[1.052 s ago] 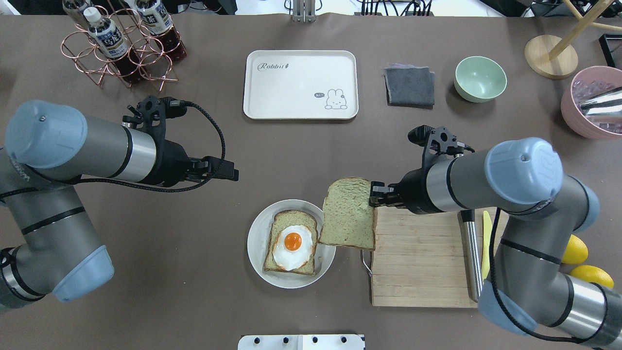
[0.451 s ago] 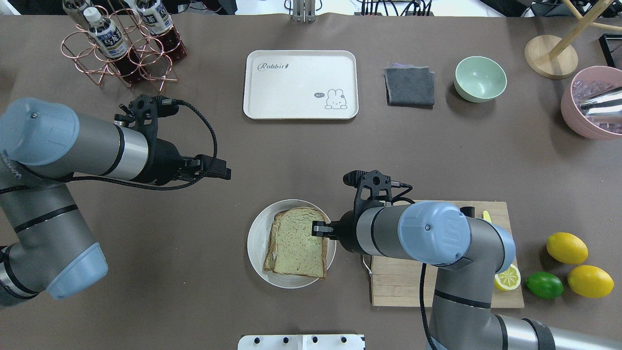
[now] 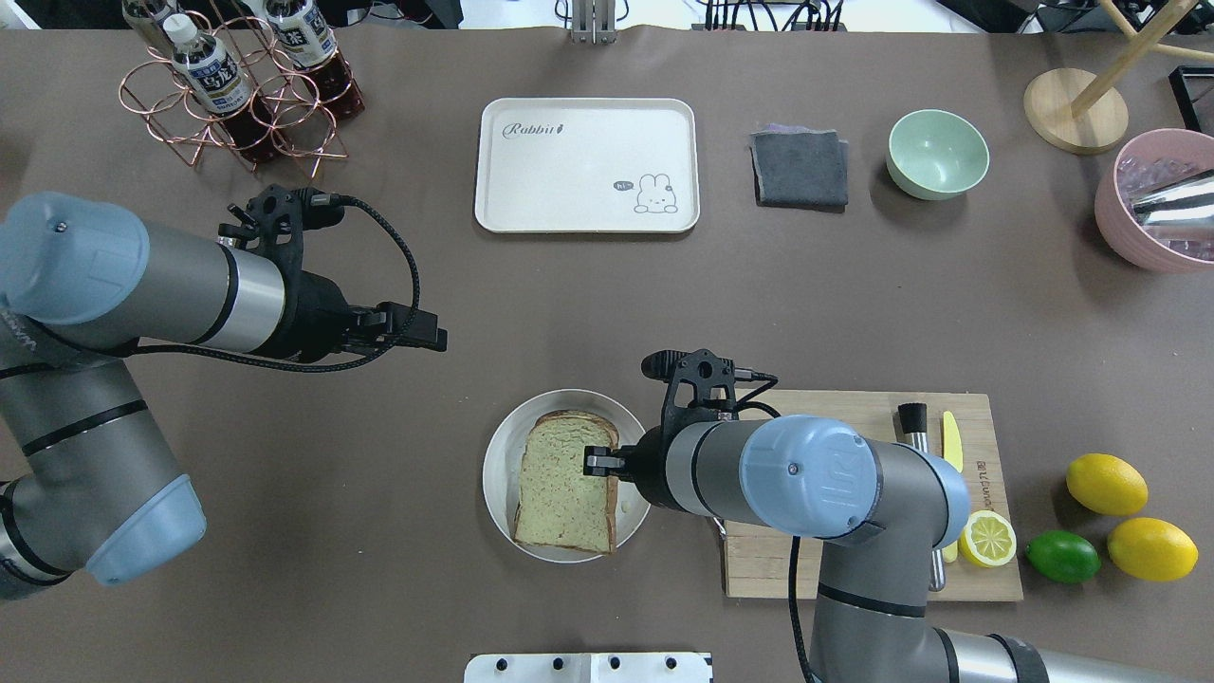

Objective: Make sandwich and place on tray
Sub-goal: 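Carry the bread slice over the egg plate with the right gripper, then lower the bread onto the egg and open the right gripper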

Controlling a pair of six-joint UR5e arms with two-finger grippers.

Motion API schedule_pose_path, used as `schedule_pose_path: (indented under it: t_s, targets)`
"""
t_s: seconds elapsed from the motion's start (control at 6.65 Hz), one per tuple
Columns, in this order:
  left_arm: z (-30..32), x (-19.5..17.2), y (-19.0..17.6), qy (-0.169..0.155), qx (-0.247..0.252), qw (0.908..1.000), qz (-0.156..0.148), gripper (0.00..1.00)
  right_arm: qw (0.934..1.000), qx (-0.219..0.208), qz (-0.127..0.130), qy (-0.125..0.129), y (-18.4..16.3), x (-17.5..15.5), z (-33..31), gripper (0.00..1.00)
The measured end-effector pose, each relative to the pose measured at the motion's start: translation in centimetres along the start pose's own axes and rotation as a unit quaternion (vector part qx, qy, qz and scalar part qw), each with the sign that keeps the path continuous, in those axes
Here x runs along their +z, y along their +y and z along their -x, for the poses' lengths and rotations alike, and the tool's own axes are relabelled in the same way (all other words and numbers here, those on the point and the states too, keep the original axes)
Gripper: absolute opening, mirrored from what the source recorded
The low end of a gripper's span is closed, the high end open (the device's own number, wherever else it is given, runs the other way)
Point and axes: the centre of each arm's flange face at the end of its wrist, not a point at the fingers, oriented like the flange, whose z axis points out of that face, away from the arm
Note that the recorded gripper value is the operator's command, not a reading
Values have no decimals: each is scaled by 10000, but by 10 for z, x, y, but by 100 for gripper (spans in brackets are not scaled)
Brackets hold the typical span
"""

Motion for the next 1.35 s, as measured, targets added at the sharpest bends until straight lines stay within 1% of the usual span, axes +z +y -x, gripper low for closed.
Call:
schedule_pose_path:
  t_s: [0.3, 0.75, 0.9, 1.2, 1.35]
  targets:
    - [0, -3, -1, 9, -5, 10000, -23, 97, 10000, 16, -64, -7, -5, 1, 3, 0]
    - [-1, -6, -1, 28, -2, 10000, -42, 97, 9997, 18, -181, 154, -10, 17, -7, 0]
    - [-1, -6, -1, 29, -1, 10000, -38, 97, 9996, 10, -208, 212, -10, 23, -10, 99]
    - [-2, -6, -1, 41, 5, 10000, -36, 97, 9992, -39, -268, 284, -7, 26, -16, 100]
    - [-3, -6, -1, 51, 11, 10000, -37, 98, 9991, -42, -328, 282, -11, 21, -16, 100]
